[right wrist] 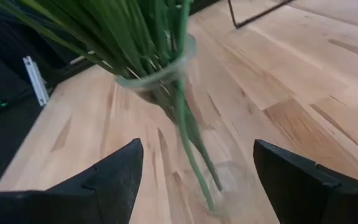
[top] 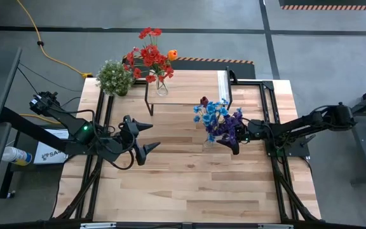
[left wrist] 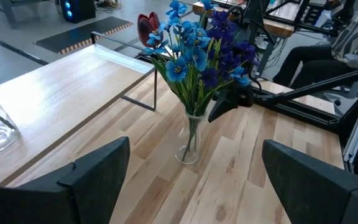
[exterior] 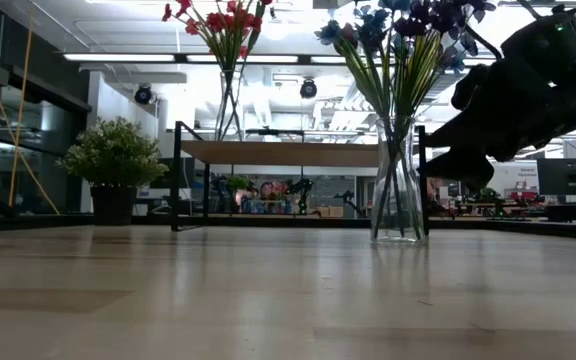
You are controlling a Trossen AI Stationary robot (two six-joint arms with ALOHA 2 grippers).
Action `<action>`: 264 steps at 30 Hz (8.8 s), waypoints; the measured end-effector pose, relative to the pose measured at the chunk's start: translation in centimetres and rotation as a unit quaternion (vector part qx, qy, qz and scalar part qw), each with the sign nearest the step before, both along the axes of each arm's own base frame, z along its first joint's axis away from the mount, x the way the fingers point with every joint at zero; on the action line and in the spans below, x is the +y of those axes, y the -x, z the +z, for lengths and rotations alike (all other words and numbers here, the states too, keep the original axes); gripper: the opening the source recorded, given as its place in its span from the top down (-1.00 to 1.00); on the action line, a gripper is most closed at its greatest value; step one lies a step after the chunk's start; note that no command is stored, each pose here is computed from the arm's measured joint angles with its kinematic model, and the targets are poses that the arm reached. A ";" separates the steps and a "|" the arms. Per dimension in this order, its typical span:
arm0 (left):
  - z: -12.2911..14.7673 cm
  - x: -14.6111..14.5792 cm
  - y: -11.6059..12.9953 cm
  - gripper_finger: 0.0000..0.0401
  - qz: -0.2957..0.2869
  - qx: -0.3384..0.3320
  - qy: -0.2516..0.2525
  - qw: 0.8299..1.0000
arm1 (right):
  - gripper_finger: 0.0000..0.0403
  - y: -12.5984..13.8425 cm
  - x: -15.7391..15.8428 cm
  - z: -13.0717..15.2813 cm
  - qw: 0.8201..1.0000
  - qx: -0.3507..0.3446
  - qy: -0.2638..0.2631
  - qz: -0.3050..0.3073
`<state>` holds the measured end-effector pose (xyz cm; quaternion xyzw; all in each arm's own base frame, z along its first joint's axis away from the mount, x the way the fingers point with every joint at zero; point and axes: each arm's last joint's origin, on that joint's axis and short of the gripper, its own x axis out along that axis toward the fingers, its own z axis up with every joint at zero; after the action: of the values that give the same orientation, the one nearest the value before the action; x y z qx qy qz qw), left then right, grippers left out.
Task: Pick and place flowers into a vace then onto a shelf
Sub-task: Put the transparent vase on the shelf, then return to Home Position
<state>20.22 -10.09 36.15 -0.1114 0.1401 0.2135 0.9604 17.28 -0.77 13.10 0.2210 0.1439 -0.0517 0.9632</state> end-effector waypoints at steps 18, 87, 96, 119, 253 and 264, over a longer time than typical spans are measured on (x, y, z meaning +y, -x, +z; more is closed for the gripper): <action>0.0 0.0 0.0 -0.98 0.000 0.000 0.000 1.000 | -0.45 -1.8 -0.4 0.3 0.999 0.015 0.047 -0.011; 0.0 0.0 0.0 -0.98 -0.001 0.000 0.001 1.000 | -0.45 -5.0 -1.6 -0.2 0.997 0.038 0.069 -0.024; 0.0 0.0 0.0 -0.98 -0.001 0.000 0.001 1.000 | -0.45 -5.2 -1.6 0.0 0.996 0.035 0.077 -0.022; 0.0 0.0 0.0 -0.98 -0.001 0.001 0.000 1.000 | -0.02 -5.3 -1.7 0.2 0.995 0.031 0.084 -0.039; -0.1 -0.1 0.0 -0.98 -0.022 0.009 0.015 1.000 | -0.07 -8.7 -16.3 15.0 0.963 0.087 0.210 -0.146; -0.1 -0.1 0.0 -0.98 -0.023 0.009 0.014 1.000 | -0.32 -8.6 -16.3 14.8 0.962 0.102 0.205 -0.146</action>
<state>20.24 -10.23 36.03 -0.1198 0.1546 0.1908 0.9619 25.86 -17.02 27.89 0.0308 0.1934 -0.2424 0.9502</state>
